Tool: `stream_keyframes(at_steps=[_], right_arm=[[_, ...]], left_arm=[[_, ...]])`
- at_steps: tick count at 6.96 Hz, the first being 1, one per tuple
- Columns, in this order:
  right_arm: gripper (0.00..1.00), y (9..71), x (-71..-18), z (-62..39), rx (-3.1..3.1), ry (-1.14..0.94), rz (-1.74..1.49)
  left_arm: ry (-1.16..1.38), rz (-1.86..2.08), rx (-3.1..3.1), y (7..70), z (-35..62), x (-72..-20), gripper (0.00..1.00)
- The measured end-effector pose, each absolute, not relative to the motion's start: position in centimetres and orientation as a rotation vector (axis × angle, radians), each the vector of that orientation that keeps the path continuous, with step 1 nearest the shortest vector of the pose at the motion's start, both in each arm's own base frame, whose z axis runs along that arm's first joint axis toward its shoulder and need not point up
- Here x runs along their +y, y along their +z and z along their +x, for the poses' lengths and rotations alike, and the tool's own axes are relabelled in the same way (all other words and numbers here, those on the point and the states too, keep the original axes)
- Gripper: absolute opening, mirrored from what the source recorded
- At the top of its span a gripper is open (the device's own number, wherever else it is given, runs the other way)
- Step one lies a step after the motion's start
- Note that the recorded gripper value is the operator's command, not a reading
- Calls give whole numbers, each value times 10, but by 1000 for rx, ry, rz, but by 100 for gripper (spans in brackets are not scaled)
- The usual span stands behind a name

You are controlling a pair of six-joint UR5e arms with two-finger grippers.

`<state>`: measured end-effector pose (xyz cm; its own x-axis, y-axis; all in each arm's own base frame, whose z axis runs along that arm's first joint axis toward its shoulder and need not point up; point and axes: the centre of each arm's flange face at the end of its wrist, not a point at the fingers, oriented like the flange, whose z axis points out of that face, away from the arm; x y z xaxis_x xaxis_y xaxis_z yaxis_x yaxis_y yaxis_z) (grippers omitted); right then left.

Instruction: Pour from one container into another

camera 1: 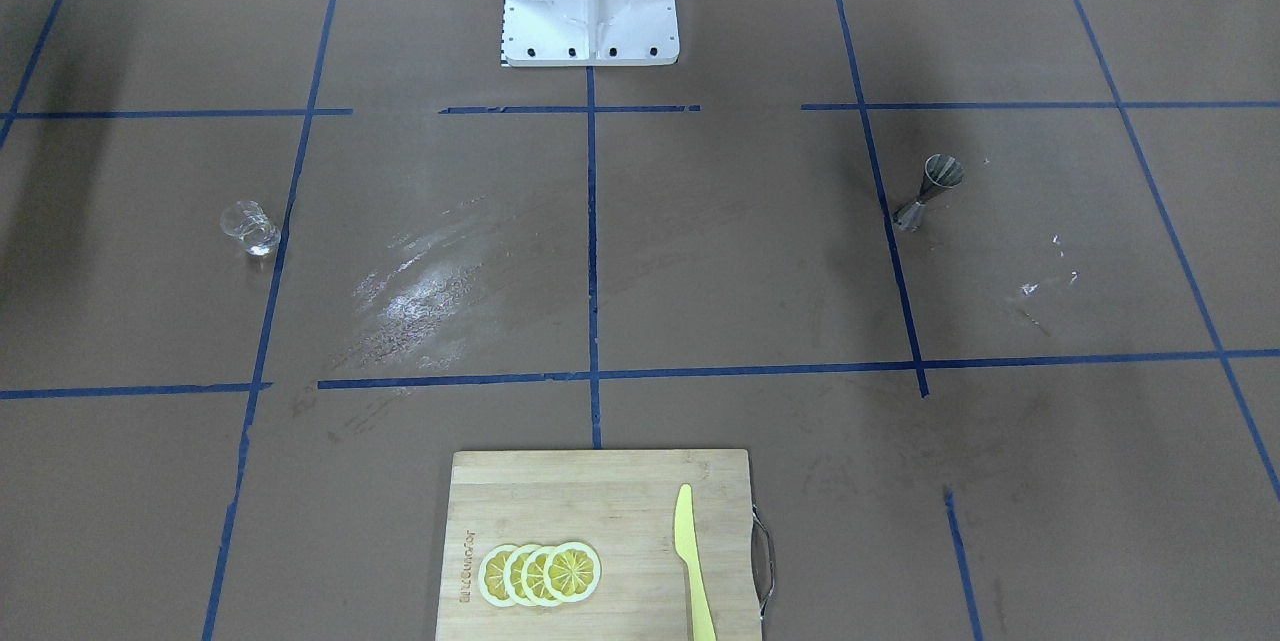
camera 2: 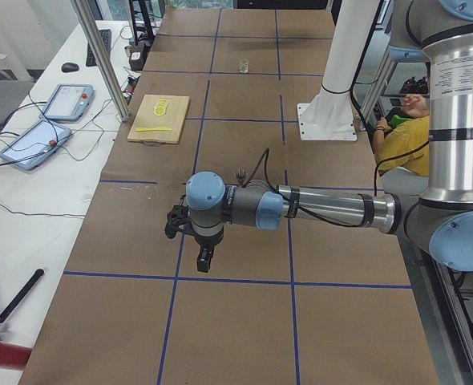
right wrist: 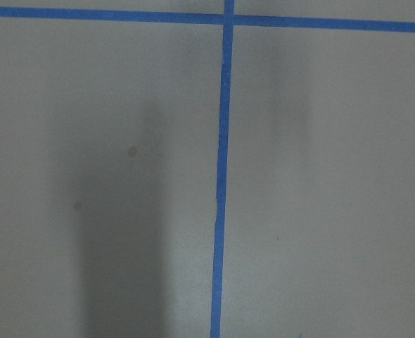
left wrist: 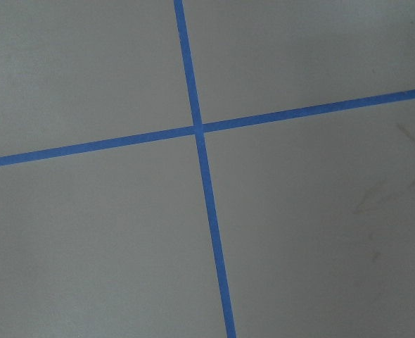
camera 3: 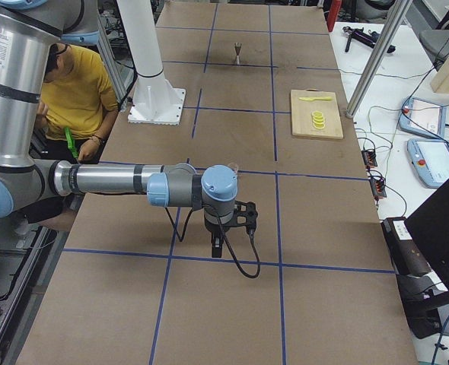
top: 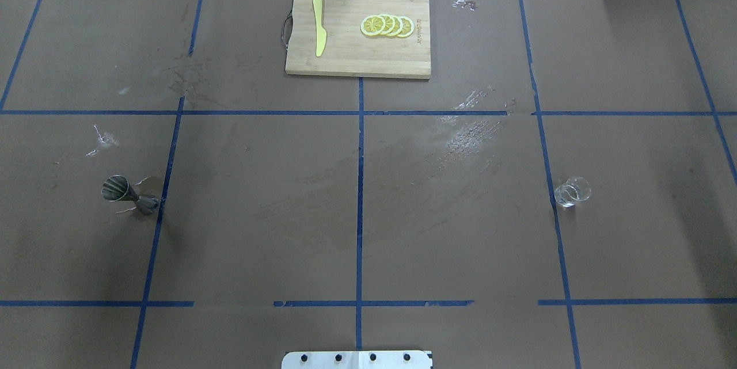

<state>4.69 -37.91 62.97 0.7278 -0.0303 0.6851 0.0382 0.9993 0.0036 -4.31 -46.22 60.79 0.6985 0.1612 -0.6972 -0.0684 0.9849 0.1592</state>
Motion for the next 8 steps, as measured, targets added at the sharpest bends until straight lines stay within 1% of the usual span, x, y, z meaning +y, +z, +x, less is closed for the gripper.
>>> stream_keyframes(at_steps=[4, 8], right_arm=[[100, 624, -382, 47, -752, -42, 2], [100, 579, -420, 46, -746, -117, 216]], left_arm=[[141, 150, 782, 600, -44, -464, 100], [200, 288, 777, 578, -43, -480, 100]])
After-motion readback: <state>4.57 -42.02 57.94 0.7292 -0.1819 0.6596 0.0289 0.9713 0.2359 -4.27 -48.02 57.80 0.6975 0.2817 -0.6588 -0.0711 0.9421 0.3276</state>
